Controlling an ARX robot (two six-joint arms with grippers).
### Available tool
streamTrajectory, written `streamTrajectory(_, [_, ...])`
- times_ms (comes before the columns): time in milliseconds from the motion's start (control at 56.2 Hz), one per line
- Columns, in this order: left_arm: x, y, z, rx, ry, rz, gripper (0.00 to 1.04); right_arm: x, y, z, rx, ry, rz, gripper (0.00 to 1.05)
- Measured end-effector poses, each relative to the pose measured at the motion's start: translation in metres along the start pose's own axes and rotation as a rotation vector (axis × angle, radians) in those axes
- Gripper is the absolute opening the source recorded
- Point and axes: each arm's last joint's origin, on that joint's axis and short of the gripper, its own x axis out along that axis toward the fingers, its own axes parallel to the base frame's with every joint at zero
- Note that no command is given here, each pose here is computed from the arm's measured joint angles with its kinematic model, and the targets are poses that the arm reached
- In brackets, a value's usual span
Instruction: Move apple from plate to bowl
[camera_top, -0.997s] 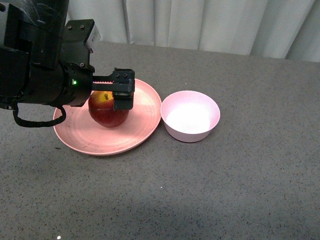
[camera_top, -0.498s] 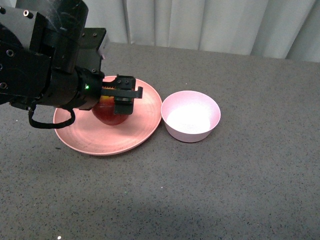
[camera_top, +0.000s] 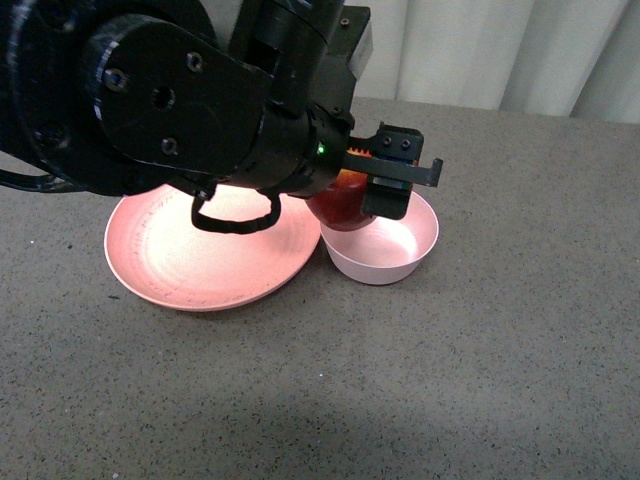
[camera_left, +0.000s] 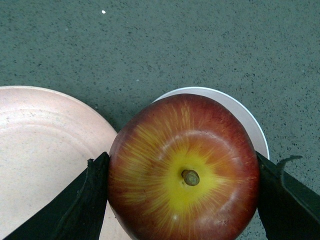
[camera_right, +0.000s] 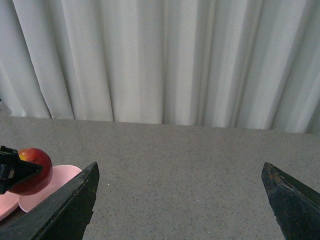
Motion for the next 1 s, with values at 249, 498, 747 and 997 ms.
streamTrajectory(249, [0.016, -0.010, -0.006, 0.014, 0.029, -0.004, 0.73, 0.000, 0.000, 0.000, 0.000, 0.000, 0.000, 0.95])
streamTrajectory(498, [0.031, -0.018, -0.011, 0.028, 0.049, -0.016, 0.73, 0.000, 0.000, 0.000, 0.000, 0.000, 0.000, 0.95])
streamTrajectory(747, [0.042, -0.024, -0.020, 0.040, 0.082, -0.022, 0.73, 0.000, 0.000, 0.000, 0.000, 0.000, 0.000, 0.95])
streamTrajectory(997, [0.030, -0.024, -0.013, 0.035, 0.009, -0.033, 0.98, 0.000, 0.000, 0.000, 0.000, 0.000, 0.000, 0.95])
